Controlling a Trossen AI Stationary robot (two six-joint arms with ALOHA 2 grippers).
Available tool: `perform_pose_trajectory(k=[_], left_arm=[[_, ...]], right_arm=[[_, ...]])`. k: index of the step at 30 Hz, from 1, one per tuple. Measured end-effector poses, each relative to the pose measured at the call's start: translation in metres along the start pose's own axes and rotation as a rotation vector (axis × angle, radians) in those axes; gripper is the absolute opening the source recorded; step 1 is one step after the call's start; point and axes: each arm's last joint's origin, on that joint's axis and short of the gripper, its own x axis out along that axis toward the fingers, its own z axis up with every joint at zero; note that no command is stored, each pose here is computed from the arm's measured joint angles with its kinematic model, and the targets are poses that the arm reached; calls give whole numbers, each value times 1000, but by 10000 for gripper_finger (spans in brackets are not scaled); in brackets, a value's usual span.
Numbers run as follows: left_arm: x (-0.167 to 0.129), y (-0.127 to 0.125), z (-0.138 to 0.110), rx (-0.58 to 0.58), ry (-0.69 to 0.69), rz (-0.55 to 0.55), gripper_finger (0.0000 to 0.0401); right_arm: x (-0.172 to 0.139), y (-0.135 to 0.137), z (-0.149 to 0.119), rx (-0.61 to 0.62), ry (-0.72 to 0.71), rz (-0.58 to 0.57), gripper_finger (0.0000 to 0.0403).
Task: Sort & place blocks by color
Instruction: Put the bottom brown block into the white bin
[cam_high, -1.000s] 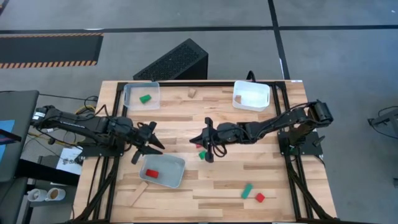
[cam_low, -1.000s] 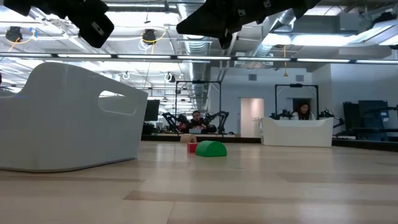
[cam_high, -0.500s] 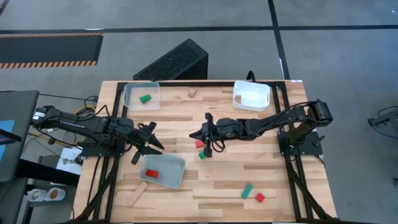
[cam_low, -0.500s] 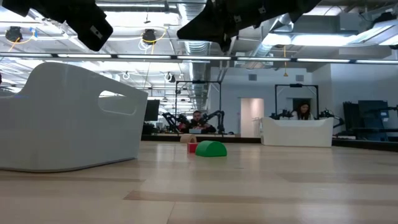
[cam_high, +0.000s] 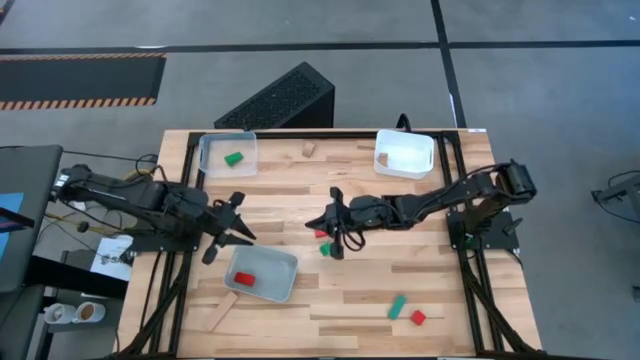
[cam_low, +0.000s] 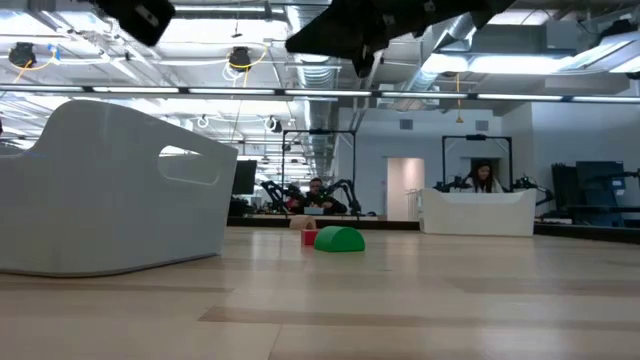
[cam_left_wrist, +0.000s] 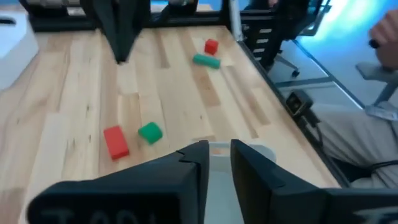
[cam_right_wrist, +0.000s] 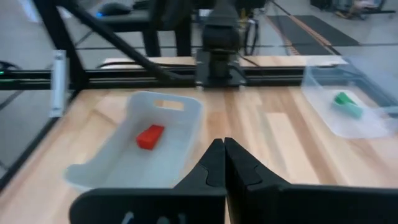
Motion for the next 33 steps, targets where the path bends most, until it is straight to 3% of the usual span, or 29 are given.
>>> perform_pose_trajectory(k=[8,13,20,33], left_arm=[[-4,-10,-3,-16,71,-91,4],[-2,-15,-8,-21,124,-47,1],[-1,-28,-15,-14,179,-71,0],[19,-83,-38,-102,386,-147,0]], right_arm=[[-3,19,0,12,-11,48,8],[-4,27,-1,41,-9,71,8],[-6,34,-1,55,-20,43,8],[-7,38,-1,116,-18,52,8]])
